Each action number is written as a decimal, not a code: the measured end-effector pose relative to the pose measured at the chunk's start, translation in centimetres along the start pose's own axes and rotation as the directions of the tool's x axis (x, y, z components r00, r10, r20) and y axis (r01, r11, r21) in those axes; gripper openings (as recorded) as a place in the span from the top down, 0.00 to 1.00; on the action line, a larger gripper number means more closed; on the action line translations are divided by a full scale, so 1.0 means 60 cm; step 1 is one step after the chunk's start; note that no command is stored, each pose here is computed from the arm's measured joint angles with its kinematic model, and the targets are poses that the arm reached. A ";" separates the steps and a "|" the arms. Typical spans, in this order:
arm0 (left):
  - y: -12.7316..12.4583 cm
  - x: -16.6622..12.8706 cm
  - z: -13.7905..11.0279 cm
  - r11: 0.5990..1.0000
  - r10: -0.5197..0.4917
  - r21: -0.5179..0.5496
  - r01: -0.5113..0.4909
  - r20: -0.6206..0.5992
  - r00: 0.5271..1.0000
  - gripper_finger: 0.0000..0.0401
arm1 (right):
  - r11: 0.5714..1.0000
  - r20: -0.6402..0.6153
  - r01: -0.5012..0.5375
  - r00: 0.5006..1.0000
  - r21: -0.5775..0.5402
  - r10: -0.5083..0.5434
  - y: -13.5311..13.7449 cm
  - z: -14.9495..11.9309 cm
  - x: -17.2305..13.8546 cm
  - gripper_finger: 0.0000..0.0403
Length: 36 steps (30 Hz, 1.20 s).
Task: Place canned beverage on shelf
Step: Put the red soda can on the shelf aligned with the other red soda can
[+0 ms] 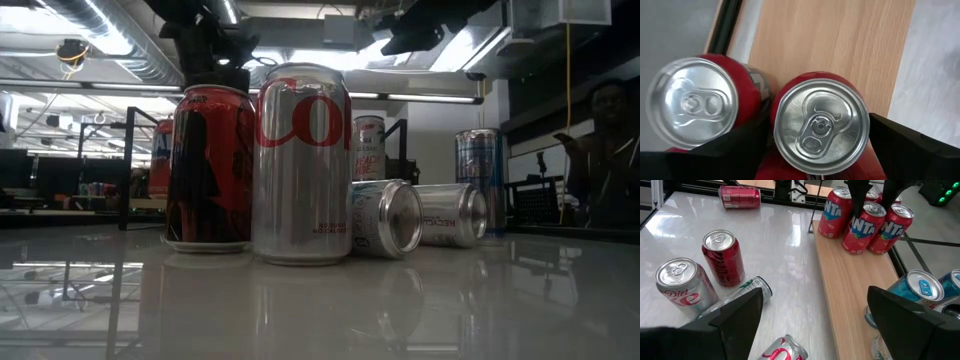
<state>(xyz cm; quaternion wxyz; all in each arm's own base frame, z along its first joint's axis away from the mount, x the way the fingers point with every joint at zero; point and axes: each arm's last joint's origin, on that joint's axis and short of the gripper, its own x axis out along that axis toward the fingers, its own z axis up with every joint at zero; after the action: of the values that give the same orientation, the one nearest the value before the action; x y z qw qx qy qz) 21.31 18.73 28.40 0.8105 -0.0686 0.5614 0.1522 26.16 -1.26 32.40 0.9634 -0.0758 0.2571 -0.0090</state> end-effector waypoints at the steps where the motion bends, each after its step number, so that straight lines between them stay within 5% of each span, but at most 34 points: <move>1: -0.001 -0.004 0.000 1.000 0.002 0.001 -0.002 0.008 1.000 0.19 | 1.000 0.000 0.000 1.000 0.000 0.000 0.000 0.000 0.000 0.13; 13: -0.033 -0.078 -0.013 0.999 0.036 0.025 -0.040 0.160 0.987 0.19 | 1.000 0.000 0.000 1.000 -0.001 0.000 0.000 0.000 0.000 0.13; 22: -0.076 -0.119 -0.007 0.992 0.022 -0.123 0.018 0.311 0.950 0.19 | 1.000 0.000 0.000 1.000 -0.001 0.000 0.000 0.000 0.000 0.13; 36: -0.126 -0.050 0.025 0.994 -0.074 -0.063 0.084 0.148 0.986 0.28 | 1.000 0.000 0.000 1.000 -0.001 0.000 0.000 0.000 0.000 0.13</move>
<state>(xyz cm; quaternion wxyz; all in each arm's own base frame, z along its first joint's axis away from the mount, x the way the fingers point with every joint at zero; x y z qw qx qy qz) 24.14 11.52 31.27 0.8519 -0.1074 0.4920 0.1437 26.16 -1.25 32.40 0.9633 -0.0762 0.2571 -0.0087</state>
